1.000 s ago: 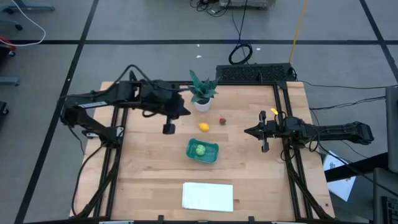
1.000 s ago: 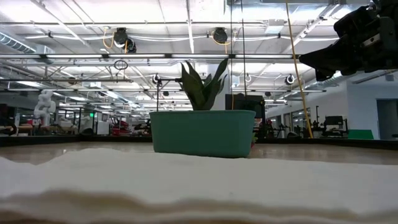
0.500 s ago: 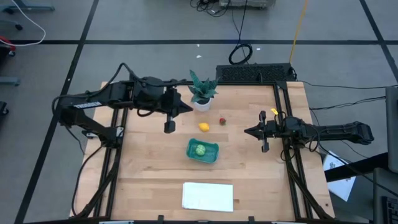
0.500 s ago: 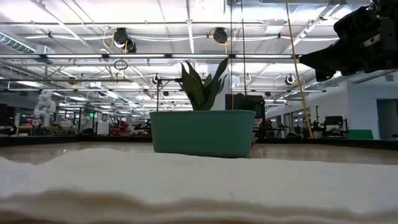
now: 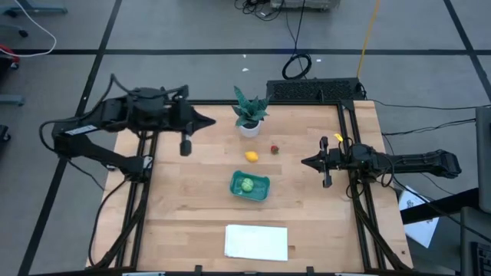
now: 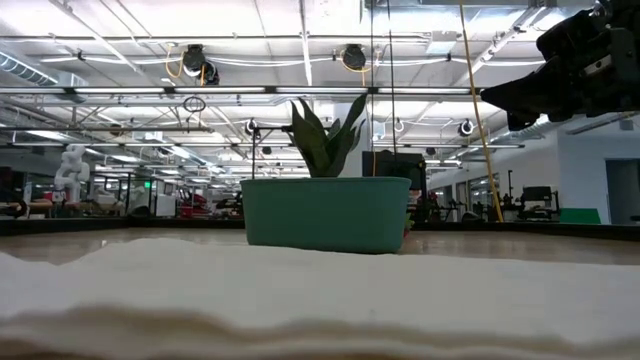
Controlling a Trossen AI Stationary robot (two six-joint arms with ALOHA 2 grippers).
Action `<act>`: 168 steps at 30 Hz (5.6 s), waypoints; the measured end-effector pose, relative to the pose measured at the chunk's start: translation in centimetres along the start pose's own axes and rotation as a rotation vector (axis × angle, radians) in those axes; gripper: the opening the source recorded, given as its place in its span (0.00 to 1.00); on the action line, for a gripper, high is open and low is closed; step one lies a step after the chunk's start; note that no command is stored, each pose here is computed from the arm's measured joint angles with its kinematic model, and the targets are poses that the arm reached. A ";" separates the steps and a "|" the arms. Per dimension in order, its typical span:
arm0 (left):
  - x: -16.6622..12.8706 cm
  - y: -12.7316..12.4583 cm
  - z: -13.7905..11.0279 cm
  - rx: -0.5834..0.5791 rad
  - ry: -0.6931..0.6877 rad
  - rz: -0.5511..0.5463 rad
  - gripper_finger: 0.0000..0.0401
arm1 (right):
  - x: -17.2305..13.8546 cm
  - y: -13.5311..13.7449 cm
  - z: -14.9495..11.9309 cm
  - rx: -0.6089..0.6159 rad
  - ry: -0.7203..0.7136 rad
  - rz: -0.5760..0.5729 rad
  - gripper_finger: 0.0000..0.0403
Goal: Pick and placing Produce into tupperware
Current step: Put the red strawberry into the green bin
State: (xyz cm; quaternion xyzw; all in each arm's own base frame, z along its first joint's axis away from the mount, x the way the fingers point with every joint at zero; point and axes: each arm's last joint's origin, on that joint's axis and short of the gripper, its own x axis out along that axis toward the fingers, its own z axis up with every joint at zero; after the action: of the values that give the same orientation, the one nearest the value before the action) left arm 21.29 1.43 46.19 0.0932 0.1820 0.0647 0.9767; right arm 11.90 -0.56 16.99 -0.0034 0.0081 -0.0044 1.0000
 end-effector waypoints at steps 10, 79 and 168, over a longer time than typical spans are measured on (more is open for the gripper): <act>-2.5 -0.4 -3.9 -0.083 -0.132 0.022 0.01 | 0.0 0.0 0.0 0.000 -0.002 0.000 0.00; -1.0 -3.2 -23.9 -0.103 -0.360 0.027 0.01 | 0.0 0.0 0.0 -0.004 -0.002 -0.001 0.00; 0.4 -4.1 -27.5 -0.047 -0.365 0.021 0.06 | 10.5 -13.6 15.3 0.159 0.263 -0.215 0.00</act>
State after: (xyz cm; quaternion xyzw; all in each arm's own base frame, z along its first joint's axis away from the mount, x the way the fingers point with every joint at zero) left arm 11.96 1.85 19.96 0.0825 -0.0010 0.0611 0.9947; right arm 22.51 -14.19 32.19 0.0756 0.1378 -0.1125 0.9811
